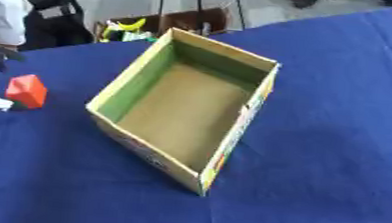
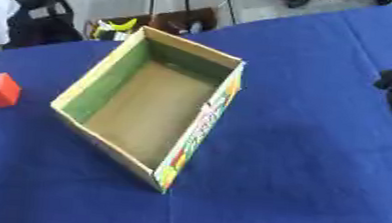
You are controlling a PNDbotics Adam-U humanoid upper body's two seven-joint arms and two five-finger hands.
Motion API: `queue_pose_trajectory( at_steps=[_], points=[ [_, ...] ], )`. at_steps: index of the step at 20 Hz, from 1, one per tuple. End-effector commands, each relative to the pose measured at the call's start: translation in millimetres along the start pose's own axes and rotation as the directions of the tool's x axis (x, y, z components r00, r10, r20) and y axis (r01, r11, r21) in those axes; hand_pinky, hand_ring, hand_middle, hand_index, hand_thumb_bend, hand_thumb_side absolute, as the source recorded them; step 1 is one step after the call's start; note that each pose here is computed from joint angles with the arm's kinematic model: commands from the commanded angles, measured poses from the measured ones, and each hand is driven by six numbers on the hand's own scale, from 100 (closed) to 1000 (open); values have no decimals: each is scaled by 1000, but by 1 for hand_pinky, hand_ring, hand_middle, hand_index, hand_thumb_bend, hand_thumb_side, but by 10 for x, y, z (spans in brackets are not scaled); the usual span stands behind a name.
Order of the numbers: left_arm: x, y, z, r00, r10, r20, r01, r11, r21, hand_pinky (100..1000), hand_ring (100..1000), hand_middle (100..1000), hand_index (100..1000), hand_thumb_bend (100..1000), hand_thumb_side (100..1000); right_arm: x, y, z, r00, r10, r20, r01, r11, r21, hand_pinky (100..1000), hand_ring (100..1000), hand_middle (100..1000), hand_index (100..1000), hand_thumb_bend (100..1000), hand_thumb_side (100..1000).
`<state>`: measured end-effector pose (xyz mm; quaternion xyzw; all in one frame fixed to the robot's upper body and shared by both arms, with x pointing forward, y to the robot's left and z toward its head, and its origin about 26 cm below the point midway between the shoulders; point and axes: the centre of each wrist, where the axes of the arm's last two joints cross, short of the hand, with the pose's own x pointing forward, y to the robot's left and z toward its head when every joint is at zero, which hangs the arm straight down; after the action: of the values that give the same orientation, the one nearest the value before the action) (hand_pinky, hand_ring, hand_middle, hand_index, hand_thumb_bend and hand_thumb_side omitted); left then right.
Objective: Pick up objects on the table and place them in the box.
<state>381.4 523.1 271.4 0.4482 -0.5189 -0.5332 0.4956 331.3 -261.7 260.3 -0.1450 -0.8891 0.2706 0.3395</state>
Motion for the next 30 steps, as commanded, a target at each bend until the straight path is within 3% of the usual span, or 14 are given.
queue_pose_trajectory(
  at_steps=[1,12,24,30],
  points=[
    [-103,205,122,998,-31,-51,33,999,26,595,812,956,985,620,591,81,-81,-38,999,24,37,-25,1000,6,873,878,684,792,275,800],
    [-145,247,156,988,-93,-126,98,994,37,643,837,959,970,552,620,74,-96,-41,999,31,37,-32,999,25,876,879,684,792,278,796],
    [-134,140,96,993,-75,-93,78,996,32,625,831,980,928,561,583,87,-119,-57,998,40,44,-42,999,31,878,879,684,790,280,796],
    [-149,89,88,991,-69,-111,70,998,-1,608,808,896,942,462,573,99,-133,-67,998,43,49,-44,999,31,878,880,682,785,280,794]
  ],
)
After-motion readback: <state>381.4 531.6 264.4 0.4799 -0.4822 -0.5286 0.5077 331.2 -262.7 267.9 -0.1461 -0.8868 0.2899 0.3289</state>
